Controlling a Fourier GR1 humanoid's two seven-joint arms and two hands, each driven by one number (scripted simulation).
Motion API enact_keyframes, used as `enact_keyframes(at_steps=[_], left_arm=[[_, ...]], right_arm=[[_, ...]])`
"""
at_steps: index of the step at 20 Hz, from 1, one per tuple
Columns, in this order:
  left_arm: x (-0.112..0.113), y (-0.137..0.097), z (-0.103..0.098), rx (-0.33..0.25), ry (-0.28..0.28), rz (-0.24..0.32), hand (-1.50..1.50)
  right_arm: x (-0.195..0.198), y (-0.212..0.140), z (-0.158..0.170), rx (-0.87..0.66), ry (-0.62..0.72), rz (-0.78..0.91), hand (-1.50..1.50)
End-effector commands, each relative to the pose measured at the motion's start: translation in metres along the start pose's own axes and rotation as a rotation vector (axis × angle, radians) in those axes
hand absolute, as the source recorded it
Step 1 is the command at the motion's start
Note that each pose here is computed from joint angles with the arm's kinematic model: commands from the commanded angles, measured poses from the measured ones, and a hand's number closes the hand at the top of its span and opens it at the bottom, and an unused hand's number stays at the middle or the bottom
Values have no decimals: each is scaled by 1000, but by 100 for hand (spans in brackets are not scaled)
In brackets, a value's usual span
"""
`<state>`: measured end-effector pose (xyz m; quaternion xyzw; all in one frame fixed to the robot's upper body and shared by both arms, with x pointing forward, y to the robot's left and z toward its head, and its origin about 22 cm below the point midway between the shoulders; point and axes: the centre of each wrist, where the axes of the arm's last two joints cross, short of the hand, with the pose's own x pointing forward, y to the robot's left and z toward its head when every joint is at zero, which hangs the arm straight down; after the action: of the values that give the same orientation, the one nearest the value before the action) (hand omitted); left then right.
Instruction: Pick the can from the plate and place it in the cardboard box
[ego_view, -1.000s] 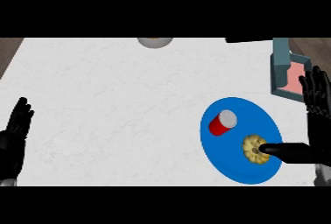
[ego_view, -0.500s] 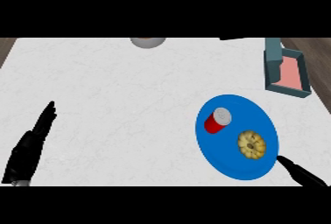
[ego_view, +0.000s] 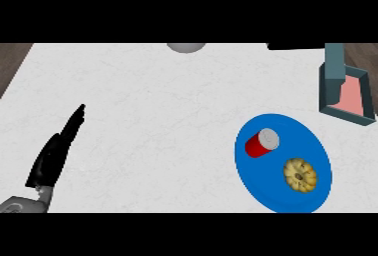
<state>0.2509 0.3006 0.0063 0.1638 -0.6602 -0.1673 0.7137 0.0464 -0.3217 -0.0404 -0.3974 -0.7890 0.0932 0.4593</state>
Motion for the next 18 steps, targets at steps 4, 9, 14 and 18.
enact_keyframes(at_steps=[4,9,14,18], left_arm=[[5,-22,-6,-39,-27,-5,0],[13,-25,-28,-47,-48,-24,0],[9,-31,-18,-69,-45,-12,0],[-2,-21,-22,-50,-17,-8,0]], right_arm=[[65,-16,14,95,76,163,-150],[91,-4,-2,129,165,235,-150],[97,11,-19,154,281,324,-150],[114,36,-32,201,310,315,-150]])
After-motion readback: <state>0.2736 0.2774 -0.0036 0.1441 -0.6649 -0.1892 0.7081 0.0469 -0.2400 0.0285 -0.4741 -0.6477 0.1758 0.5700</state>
